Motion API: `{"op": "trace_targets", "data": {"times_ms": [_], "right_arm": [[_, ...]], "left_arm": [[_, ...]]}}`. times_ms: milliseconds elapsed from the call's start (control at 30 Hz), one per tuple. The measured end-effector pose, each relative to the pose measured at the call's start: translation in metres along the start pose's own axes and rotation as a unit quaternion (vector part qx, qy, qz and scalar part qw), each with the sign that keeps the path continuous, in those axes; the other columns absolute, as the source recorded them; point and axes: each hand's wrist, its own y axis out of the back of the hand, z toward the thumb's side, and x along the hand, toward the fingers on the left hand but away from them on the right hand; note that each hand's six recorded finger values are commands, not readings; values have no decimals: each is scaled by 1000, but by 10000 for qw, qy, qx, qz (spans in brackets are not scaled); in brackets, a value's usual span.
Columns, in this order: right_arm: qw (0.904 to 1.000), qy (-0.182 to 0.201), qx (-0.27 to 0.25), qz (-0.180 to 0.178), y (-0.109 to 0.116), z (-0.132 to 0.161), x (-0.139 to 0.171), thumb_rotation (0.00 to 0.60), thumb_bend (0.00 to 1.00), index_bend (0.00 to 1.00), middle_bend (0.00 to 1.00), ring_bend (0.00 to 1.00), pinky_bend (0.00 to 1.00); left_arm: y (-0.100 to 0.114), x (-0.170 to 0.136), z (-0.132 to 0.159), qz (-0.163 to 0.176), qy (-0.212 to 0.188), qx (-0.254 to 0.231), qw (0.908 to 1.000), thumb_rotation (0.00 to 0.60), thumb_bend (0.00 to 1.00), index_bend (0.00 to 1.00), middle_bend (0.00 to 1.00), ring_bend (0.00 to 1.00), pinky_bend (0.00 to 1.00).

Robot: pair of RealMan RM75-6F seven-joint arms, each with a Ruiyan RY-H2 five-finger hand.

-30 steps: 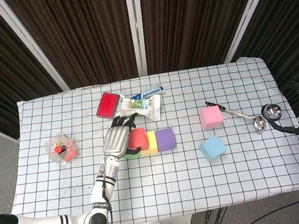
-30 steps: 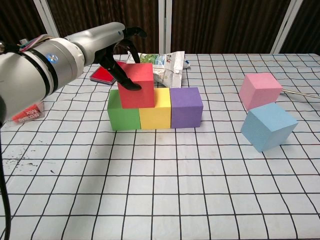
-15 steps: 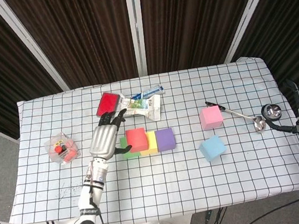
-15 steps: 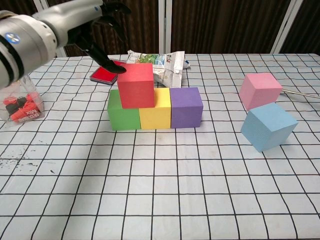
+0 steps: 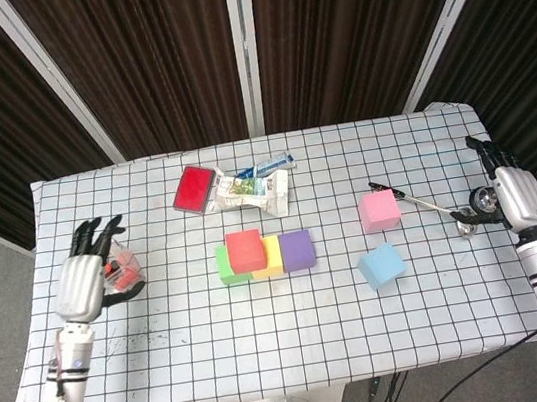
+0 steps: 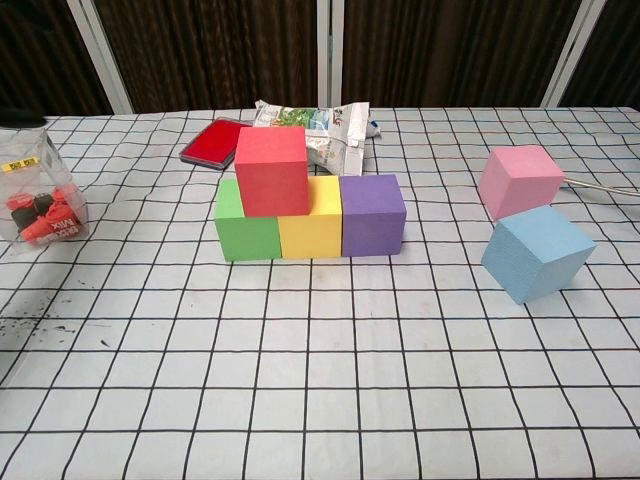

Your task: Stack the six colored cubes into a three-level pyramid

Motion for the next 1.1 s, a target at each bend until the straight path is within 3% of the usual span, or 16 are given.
{"op": "trace_targets", "data": {"times_ms": [133,467,700,933,1100], "right_arm": [[9989,60,358,295,-16,0,-13,600,0,0,70,0,0],[9958,500,526,551,-44,40,-24,600,0,0,70,0,0],[9866,1198,613,925,-71,107,-33,600,0,0,84,0,0],[9711,1935,443,1324,-116,184,-35,600,0,0,146,0,0],[9647,2161,287,1478,-146,224,-34,600,0,0,178,0,0]], "left_arm": [[13,-33,-44,-9,232,411,9989,600,5,89,213,48,47],[19,-80,-90,-133,699,307,9970,600,0,95,213,48,47],[17,-98,-98,-218,601,323,9974,600,0,95,213,48,47],[22,-118,-106,-150,610,254,9977,600,0,95,213,48,47],[23,-125,-112,-111,626,135,9979,600,0,95,213,48,47]]}}
